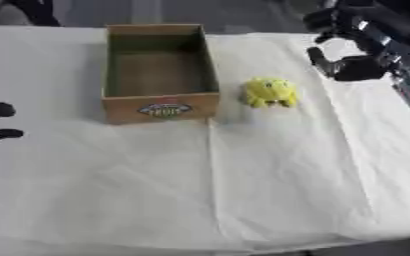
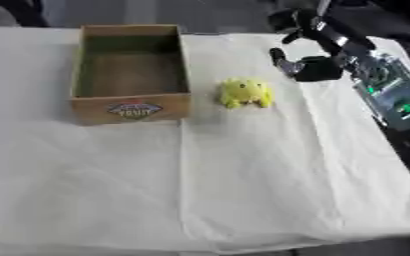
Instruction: Pick up objects on the table and place them in the box.
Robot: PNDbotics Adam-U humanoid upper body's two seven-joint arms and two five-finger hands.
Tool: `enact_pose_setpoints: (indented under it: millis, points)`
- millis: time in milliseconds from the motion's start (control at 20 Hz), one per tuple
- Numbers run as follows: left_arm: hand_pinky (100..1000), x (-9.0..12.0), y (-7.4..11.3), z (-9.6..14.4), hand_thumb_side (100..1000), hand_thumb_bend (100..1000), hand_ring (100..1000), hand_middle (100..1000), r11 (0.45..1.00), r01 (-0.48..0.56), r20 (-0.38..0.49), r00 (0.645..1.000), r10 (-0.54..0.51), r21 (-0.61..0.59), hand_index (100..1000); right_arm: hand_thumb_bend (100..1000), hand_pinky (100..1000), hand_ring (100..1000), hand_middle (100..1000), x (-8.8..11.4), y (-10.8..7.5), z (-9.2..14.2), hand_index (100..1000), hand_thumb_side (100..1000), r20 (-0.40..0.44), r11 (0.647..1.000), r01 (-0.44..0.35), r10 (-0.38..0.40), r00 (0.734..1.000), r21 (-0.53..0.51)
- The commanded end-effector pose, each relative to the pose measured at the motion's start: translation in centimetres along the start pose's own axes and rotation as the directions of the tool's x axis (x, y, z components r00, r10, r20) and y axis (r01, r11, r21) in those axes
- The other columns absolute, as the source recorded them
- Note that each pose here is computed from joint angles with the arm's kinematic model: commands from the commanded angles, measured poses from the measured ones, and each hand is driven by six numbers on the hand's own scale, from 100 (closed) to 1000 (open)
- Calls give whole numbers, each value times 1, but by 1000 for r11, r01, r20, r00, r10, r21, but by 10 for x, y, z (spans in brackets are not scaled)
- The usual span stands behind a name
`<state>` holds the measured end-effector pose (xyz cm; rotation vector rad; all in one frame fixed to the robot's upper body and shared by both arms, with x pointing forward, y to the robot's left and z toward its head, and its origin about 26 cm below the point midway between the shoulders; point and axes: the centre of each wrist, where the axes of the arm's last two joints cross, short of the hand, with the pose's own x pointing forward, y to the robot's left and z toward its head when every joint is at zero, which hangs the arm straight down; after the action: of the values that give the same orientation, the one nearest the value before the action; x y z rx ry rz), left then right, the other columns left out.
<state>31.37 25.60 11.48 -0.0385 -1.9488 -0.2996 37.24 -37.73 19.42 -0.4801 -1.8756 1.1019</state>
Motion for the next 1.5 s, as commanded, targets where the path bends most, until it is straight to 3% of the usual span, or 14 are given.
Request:
enact_pose_setpoints:
  millis: [50, 450, 850, 1500]
  points:
    - [642, 8, 0, -5, 626, 210, 845, 613, 1000, 4, 33, 999, -3, -17, 693, 200, 777, 895, 859, -5, -17, -2, 901, 227, -21, 996, -86, 87, 996, 38]
    - [642, 11, -4, -9, 624, 210, 844, 613, 999, 0, 48, 999, 2, -38, 693, 280, 816, 923, 877, -30, -7, -15, 918, 340, -55, 970, -170, 182, 982, 175]
    - [642, 13, -5, -11, 625, 211, 844, 613, 999, -1, 56, 998, 4, -47, 694, 280, 813, 918, 871, -57, 8, -9, 919, 405, -135, 967, -137, 169, 976, 214]
    - [641, 13, -6, -10, 626, 211, 845, 614, 999, -3, 54, 998, 6, -47, 695, 282, 806, 880, 835, -70, 23, -5, 915, 432, -184, 956, -128, 180, 966, 263]
